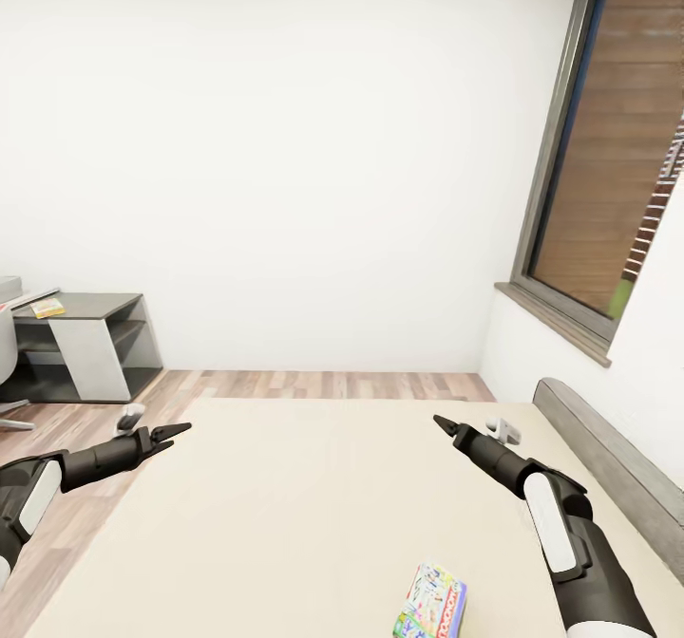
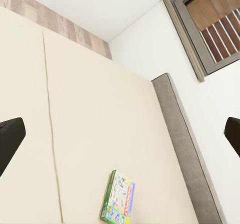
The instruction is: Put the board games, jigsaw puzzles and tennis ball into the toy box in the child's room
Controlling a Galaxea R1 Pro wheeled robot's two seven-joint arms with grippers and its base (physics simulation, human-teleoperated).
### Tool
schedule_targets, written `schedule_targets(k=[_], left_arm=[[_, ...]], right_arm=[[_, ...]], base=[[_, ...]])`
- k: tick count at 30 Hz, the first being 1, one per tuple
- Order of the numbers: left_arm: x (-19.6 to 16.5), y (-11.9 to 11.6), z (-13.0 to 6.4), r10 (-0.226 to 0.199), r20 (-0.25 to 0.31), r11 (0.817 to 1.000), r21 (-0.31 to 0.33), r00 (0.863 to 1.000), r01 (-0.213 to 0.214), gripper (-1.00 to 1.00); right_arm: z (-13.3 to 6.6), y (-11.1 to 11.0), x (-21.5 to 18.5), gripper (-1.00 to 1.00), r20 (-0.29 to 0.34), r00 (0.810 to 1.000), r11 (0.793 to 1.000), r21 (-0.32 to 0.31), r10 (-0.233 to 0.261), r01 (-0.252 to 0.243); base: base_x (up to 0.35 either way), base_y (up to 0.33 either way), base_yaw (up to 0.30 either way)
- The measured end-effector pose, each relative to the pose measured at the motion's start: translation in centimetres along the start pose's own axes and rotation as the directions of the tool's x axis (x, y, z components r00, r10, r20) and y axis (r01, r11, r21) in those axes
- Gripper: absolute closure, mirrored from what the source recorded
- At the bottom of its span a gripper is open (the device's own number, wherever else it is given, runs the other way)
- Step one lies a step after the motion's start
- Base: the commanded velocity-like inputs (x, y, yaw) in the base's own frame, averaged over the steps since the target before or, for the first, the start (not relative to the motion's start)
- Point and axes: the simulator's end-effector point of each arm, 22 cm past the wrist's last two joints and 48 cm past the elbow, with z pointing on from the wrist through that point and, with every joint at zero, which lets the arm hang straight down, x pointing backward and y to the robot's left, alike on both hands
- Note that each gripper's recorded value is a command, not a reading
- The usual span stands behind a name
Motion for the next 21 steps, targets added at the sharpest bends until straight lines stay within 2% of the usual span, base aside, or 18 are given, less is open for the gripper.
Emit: schedule_targets(k=[16, 21], left_arm=[[0.0, 0.0, 0.0, 0.0, 0.0, 1.0, 0.0, 1.0, 0.0, -1.0], [0.0, 0.0, -0.01, 0.0, 0.0, 1.0, 0.0, 1.0, 0.0, -1.0]], right_arm=[[0.03, 0.06, 0.16, -1.0, -0.006, 1.0, 1.0, -0.001, 0.001, -0.001], [0.05, 0.12, 0.25, -1.0, -0.008, 1.0, 1.0, -0.002, 0.003, -0.003]], base=[[0.0, -0.236, 0.0], [0.0, -0.106, 0.0]])
